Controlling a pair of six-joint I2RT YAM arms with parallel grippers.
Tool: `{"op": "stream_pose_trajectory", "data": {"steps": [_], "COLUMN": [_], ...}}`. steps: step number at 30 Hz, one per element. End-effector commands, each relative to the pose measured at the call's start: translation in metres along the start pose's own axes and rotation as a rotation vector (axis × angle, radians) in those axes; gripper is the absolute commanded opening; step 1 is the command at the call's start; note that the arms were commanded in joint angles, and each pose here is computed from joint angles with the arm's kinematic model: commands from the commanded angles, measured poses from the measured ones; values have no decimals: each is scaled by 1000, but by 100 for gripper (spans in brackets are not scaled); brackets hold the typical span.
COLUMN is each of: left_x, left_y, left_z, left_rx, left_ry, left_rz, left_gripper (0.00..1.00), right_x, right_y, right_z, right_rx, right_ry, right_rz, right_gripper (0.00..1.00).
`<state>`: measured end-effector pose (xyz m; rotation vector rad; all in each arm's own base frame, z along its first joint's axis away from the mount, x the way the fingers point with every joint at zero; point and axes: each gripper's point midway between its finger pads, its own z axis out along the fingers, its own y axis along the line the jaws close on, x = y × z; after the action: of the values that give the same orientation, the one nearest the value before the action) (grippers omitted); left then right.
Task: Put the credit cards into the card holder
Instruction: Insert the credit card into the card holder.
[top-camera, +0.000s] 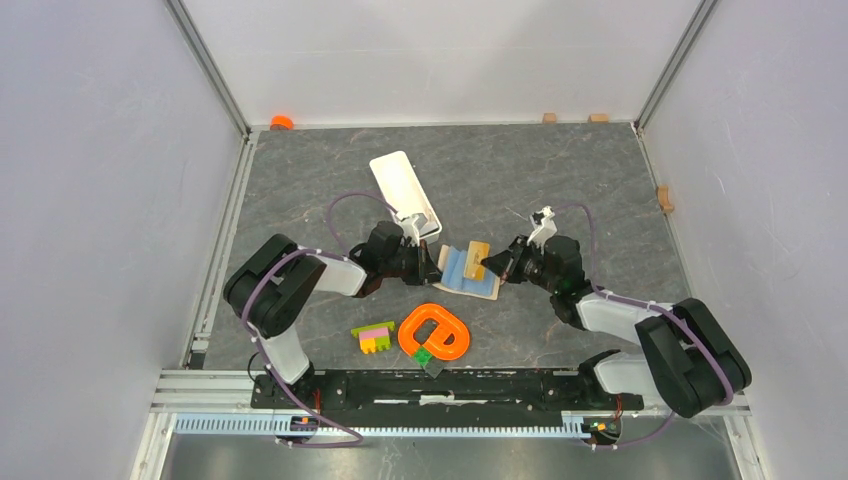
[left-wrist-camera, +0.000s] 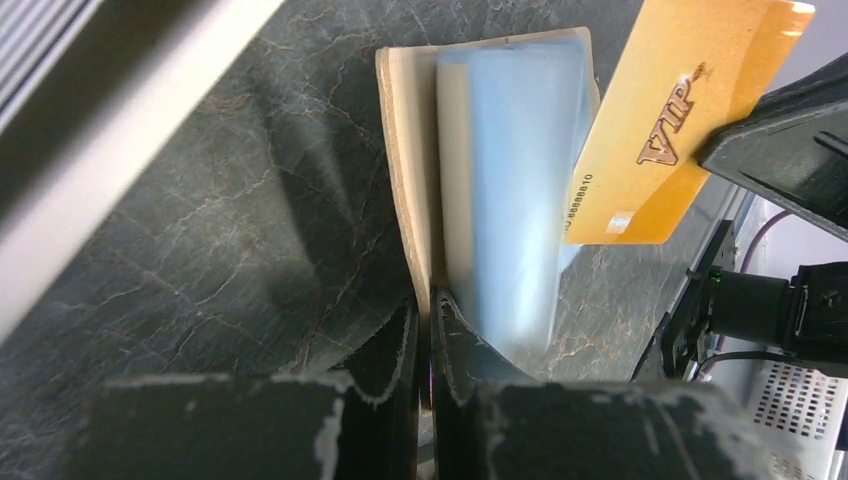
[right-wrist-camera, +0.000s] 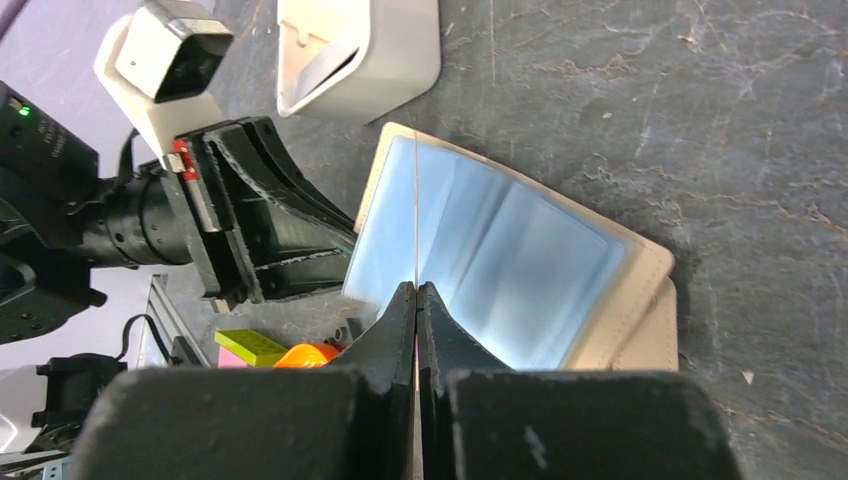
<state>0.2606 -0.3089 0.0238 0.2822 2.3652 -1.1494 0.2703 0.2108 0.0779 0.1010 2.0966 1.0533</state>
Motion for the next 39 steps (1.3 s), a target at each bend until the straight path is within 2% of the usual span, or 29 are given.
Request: {"op": "stream_pose_trajectory", "data": {"steps": [1, 4, 9, 14, 18, 26, 31, 39], "left_x": [2, 0, -8, -12, -16, -28, -28, -23], "left_y": [-8, -8, -11, -12, -13, -34, -23, 0], "left_z": [3, 2, -6, -18, -29, -38, -27, -14], "left_rx": [48, 49, 51, 28, 13, 89, 50, -52], "left_ry": [-3, -7, -37, -46, -65, -109, -97, -50], "left_rz": [-23, -26, -8, 44, 73, 120, 98, 94], "left_gripper": [11, 14, 39, 50, 54, 60, 61, 55], "right_x": [-28, -29, -26, -27, -28, -16, -11, -18], "right_y": [29, 29, 20, 19, 19, 14, 12, 9], "right_z": [8, 10, 14, 17, 18, 27, 28, 20], "right_rx": [-86, -84, -50, -46, -42, -19, -15, 29], "right_ry": [-75, -74, -67, -68, -67, -28, -14, -26], "right_rz": [-30, -33, -33, -36, -37, -40, -39, -56], "right_gripper": [0, 0, 0, 0, 0, 0, 0, 0]}}
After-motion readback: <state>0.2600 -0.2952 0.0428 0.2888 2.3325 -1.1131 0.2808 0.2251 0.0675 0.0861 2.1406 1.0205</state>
